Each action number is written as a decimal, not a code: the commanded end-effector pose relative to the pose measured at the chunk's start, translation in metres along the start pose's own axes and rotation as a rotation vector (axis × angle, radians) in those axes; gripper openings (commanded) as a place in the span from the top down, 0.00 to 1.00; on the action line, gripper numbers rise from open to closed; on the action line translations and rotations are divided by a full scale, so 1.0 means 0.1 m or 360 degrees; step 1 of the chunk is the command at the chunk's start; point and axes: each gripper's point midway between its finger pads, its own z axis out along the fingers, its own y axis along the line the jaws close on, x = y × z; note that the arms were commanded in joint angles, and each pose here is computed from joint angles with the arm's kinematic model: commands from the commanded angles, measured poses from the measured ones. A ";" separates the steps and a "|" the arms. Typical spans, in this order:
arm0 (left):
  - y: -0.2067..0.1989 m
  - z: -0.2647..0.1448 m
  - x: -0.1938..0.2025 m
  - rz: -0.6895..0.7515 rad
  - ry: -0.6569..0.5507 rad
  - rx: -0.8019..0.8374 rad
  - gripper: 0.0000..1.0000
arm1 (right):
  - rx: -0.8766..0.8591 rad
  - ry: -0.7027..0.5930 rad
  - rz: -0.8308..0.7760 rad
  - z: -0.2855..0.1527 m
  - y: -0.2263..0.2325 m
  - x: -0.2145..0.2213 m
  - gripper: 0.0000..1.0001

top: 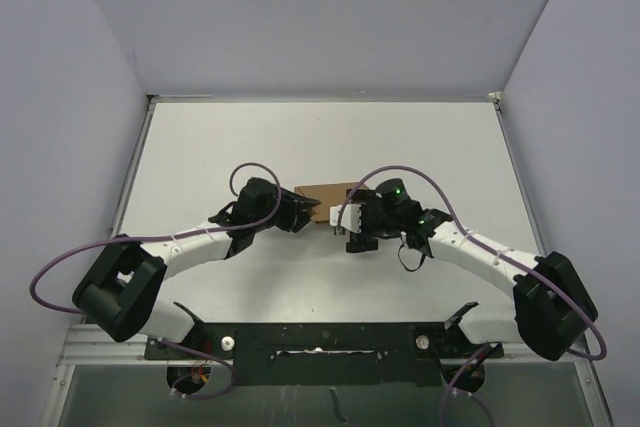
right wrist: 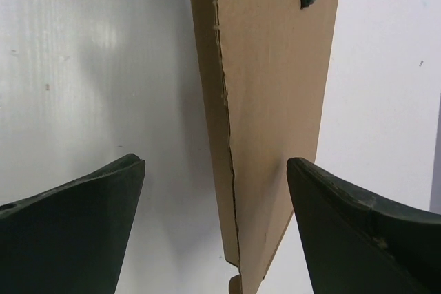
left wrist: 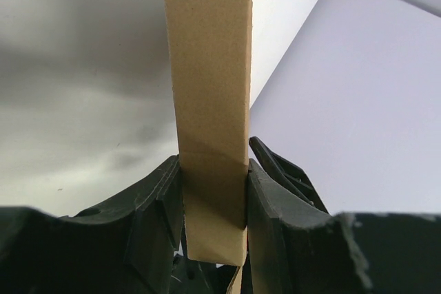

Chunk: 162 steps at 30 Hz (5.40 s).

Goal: Fold the paper box

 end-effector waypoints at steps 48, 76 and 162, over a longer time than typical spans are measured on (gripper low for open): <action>-0.59 -1.09 0.10 0.1749 -0.0320 0.0856 0.02 | 0.0055 -0.0804 0.1439 -0.94 -0.90 -0.30 0.70; 0.05 -0.53 -0.39 0.1317 -0.0073 0.0347 0.06 | -0.0238 -0.0147 0.2472 -0.01 -0.48 0.89 0.22; 0.27 0.45 -0.33 0.1810 -0.0076 0.0209 0.18 | -0.0627 -0.0105 -0.0012 0.00 0.59 0.50 0.71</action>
